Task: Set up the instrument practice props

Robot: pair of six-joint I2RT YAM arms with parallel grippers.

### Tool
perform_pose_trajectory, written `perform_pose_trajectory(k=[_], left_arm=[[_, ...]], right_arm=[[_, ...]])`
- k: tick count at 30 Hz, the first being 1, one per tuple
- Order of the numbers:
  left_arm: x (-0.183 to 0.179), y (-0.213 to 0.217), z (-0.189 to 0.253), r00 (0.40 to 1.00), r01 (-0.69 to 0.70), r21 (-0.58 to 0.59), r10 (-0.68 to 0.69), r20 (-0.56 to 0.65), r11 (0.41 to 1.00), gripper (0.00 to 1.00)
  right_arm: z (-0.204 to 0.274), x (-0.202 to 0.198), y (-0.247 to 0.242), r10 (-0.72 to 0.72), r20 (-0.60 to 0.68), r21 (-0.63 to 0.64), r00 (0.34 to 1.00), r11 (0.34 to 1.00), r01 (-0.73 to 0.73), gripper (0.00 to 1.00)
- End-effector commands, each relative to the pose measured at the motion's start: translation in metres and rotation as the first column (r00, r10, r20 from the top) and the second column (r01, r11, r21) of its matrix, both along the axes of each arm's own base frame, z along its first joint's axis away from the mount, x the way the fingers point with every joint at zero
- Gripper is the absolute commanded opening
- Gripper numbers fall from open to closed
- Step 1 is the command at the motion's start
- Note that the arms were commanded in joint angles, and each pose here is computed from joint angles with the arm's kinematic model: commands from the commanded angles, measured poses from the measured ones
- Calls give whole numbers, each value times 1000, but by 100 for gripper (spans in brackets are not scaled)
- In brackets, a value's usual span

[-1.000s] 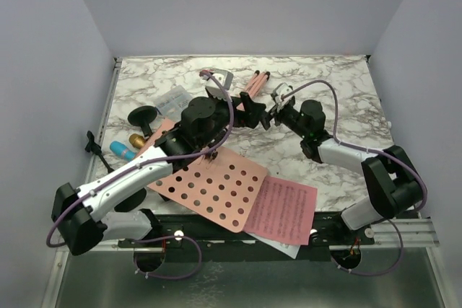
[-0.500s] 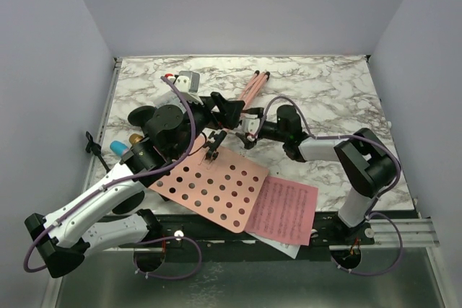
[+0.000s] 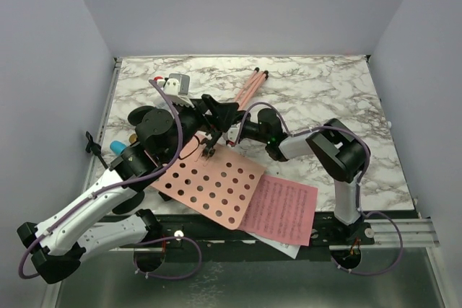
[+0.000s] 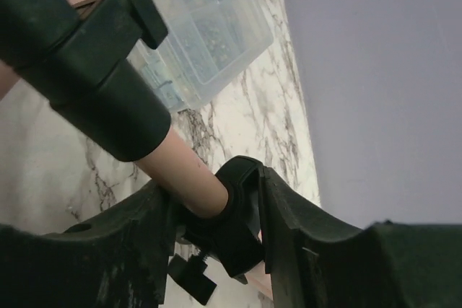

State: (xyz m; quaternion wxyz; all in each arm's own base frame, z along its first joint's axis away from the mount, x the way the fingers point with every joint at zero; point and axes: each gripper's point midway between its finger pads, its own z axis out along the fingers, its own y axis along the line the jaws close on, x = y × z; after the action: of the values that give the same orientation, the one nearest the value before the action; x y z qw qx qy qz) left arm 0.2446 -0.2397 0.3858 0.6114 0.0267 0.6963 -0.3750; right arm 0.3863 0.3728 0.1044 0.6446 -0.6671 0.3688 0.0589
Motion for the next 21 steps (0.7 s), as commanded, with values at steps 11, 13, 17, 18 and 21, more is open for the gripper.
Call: perform_pose_trajectory(k=[11, 13, 17, 18, 21], left_arm=[[-33, 38, 103, 989, 10, -137, 10, 146, 991, 92], [-39, 43, 120, 983, 26, -143, 1, 181, 989, 92], [-50, 54, 149, 971, 35, -156, 4, 238, 987, 92], [-53, 58, 157, 967, 36, -164, 7, 256, 986, 92], [-67, 67, 183, 949, 66, -187, -4, 316, 980, 92]], right_arm=[[140, 3, -23, -3, -75, 445, 997, 895, 36, 0], [158, 7, -35, -14, -110, 504, 994, 861, 68, 0], [198, 8, -51, 0, -177, 584, 984, 805, 105, 0], [207, 9, -55, 12, -195, 607, 981, 787, 111, 0], [233, 16, -80, 57, -278, 680, 959, 717, 155, 0]])
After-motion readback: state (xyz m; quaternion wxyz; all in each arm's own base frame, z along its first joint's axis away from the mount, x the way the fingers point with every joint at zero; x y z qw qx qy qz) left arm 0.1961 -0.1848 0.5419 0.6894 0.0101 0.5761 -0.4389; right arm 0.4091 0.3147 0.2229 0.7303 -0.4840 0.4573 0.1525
